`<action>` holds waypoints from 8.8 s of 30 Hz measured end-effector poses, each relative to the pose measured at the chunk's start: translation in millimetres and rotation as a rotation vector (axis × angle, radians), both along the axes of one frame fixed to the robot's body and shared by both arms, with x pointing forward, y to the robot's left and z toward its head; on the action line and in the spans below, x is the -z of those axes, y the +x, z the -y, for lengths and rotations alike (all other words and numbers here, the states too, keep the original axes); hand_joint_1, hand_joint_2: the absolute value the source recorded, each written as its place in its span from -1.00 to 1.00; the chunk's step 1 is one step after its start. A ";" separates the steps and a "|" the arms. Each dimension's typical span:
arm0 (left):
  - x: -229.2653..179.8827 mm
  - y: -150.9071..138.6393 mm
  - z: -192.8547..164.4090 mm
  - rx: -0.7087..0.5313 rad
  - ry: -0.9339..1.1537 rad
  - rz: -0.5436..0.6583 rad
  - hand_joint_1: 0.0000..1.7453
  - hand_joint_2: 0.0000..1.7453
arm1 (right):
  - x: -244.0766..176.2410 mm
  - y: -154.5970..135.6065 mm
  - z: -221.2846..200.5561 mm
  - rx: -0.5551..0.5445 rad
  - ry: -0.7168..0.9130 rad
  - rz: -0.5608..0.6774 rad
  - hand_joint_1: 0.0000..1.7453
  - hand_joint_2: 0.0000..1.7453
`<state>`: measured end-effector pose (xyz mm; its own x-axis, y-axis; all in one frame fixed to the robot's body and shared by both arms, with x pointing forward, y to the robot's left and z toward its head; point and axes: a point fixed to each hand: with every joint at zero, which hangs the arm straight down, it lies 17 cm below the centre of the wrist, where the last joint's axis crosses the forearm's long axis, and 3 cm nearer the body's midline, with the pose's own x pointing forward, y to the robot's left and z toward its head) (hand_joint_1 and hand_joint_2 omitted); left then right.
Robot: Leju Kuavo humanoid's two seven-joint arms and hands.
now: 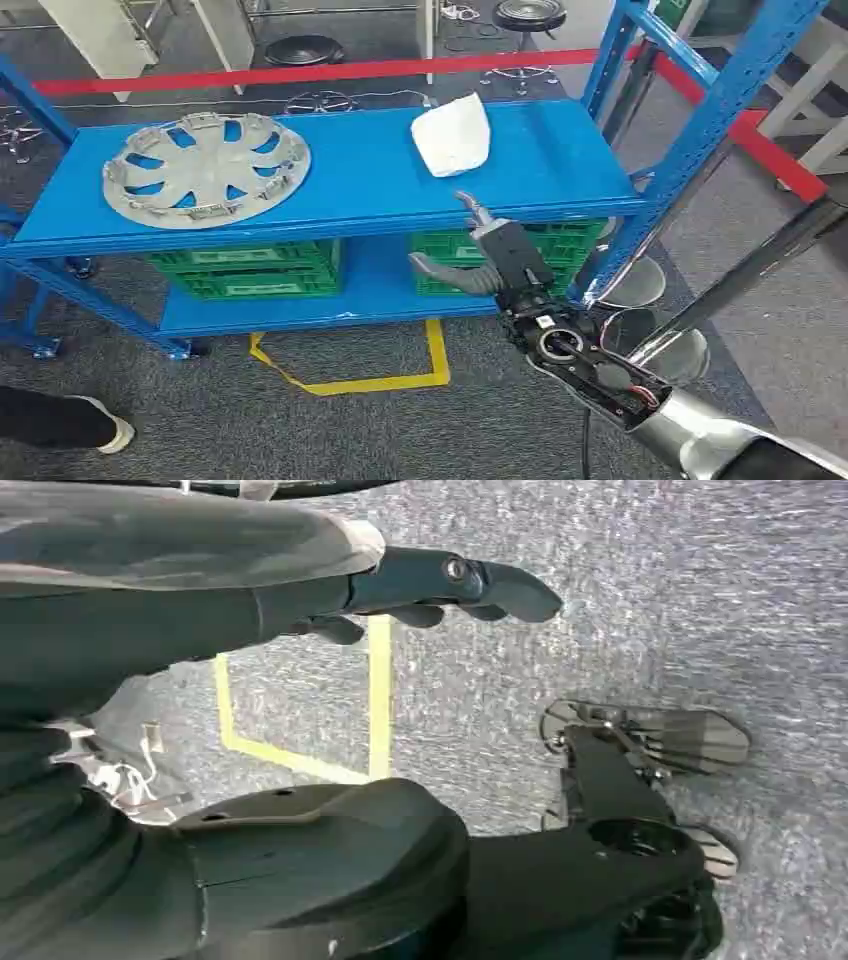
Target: Take the parts from the cabinet and place them on the table.
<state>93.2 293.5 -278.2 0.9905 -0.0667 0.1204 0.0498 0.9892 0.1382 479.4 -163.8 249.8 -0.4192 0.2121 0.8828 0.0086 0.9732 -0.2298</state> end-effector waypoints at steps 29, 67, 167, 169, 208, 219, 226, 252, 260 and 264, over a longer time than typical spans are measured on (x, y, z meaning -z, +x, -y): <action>-5.2 27.2 -24.4 0.030 0.051 0.044 -1.00 -1.00 | 17.7 -40.4 33.7 0.089 0.091 -0.019 -1.00 1.00; -4.2 21.7 -13.3 0.046 0.016 0.012 -1.00 -1.00 | -9.9 -52.1 62.0 0.160 0.109 0.026 -1.00 1.00; 0.1 -3.3 -3.2 0.021 -0.019 -0.020 -1.00 1.00 | -7.7 -53.6 55.5 0.136 0.095 0.026 -1.00 1.00; -0.1 -2.0 -4.6 0.023 -0.017 -0.016 -1.00 1.00 | -9.2 -53.2 55.2 0.135 0.095 0.030 -1.00 1.00; -1.7 8.1 -5.9 0.034 -0.008 -0.009 -1.00 1.00 | -4.1 -51.2 55.3 0.138 0.093 0.012 -1.00 1.00; -0.4 0.7 -0.4 0.014 -0.018 -0.013 -1.00 1.00 | -4.8 -50.0 54.6 0.133 0.094 0.010 -1.00 1.00; -0.1 -0.7 0.6 0.013 -0.019 -0.010 -1.00 1.00 | -5.6 -50.4 51.3 0.121 0.090 0.013 -1.00 1.00; -1.4 6.3 1.5 0.023 -0.022 -0.011 -1.00 1.00 | -3.5 -51.7 58.5 0.143 0.089 0.018 -1.00 1.00; -1.2 5.4 1.3 0.023 -0.021 -0.011 -1.00 1.00 | -3.0 -51.4 58.0 0.140 0.086 0.017 -1.00 1.00; -2.1 10.3 0.7 0.027 -0.019 -0.003 -1.00 1.00 | -3.7 -51.3 59.7 0.147 0.088 0.020 -1.00 1.00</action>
